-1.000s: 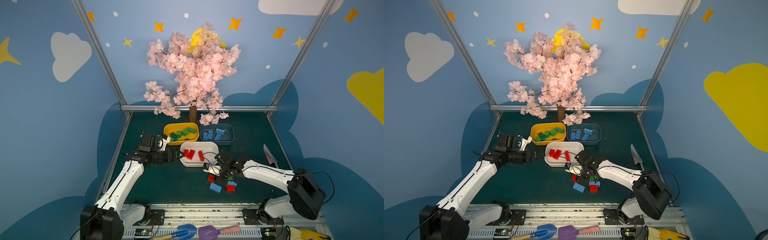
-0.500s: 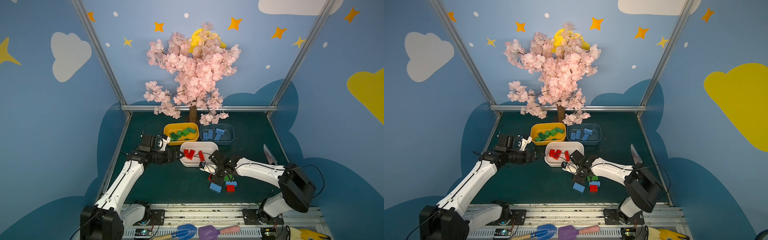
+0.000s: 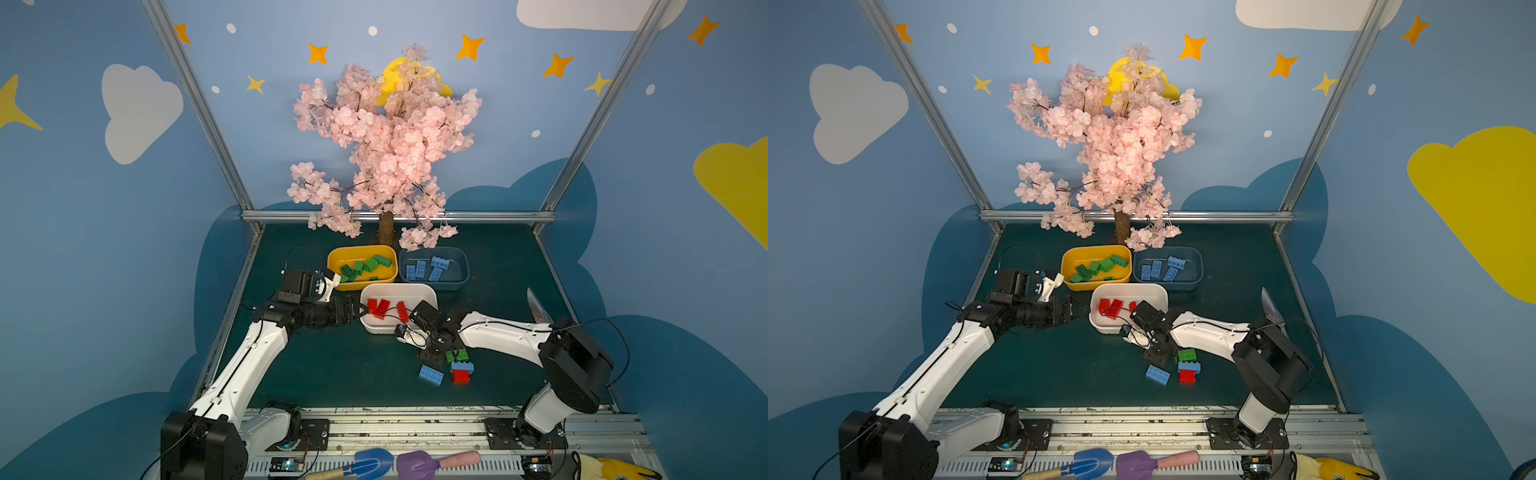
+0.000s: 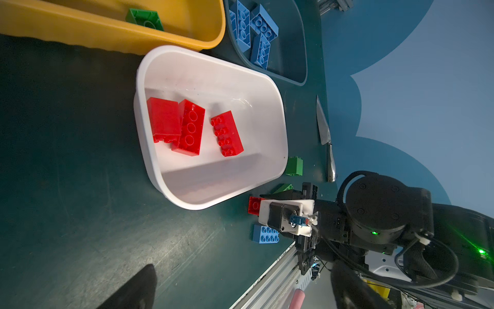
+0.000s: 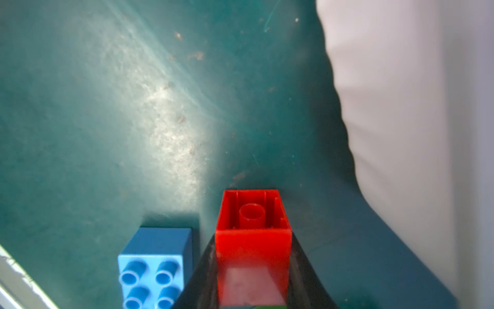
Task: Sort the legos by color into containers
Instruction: 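Carry the red brick with the right gripper and release it into the white tub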
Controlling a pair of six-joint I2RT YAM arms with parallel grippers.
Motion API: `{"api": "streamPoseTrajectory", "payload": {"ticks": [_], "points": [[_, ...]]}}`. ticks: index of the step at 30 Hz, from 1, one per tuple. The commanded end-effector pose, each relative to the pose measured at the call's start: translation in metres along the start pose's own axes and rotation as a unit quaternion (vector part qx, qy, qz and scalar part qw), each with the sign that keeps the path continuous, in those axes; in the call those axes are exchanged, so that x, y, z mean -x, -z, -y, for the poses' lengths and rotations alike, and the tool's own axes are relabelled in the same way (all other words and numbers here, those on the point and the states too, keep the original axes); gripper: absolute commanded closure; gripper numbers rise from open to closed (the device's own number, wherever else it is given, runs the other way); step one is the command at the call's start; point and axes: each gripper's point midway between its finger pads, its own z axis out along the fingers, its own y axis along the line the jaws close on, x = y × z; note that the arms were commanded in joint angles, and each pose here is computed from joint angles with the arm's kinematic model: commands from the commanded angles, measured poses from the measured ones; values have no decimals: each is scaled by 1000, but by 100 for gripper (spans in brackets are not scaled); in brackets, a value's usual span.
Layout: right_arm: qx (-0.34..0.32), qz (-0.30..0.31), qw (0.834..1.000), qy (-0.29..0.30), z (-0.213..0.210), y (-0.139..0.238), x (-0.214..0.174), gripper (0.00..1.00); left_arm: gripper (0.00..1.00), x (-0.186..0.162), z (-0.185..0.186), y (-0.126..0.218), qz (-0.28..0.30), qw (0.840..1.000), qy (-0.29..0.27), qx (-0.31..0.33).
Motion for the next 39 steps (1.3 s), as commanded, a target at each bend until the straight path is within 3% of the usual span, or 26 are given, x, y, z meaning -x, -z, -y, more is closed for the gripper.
{"api": "streamPoseTrajectory", "payload": {"ticks": [1,8,14,21,28,36,39], "points": [[4,2,1000,-11,-2,11,1,79,1,-5,-1,1,-4,1000,-6,0],[-16,46,998,-39,15,65,1,82,0,-3,1,2,-2,1000,-10,-3],[-41,156,987,-22,52,106,55,82,1,-1,3,1,4,1000,-8,-9],[-62,132,989,-24,105,81,100,82,0,-5,5,8,6,1000,-13,-7],[-92,74,993,-8,142,38,110,82,0,-12,3,12,9,1000,-12,-2],[-85,47,995,9,151,0,110,80,1,-17,-1,18,9,1000,-9,7],[-65,70,995,5,144,-2,121,76,0,-16,-1,20,11,1000,-8,7]]}}
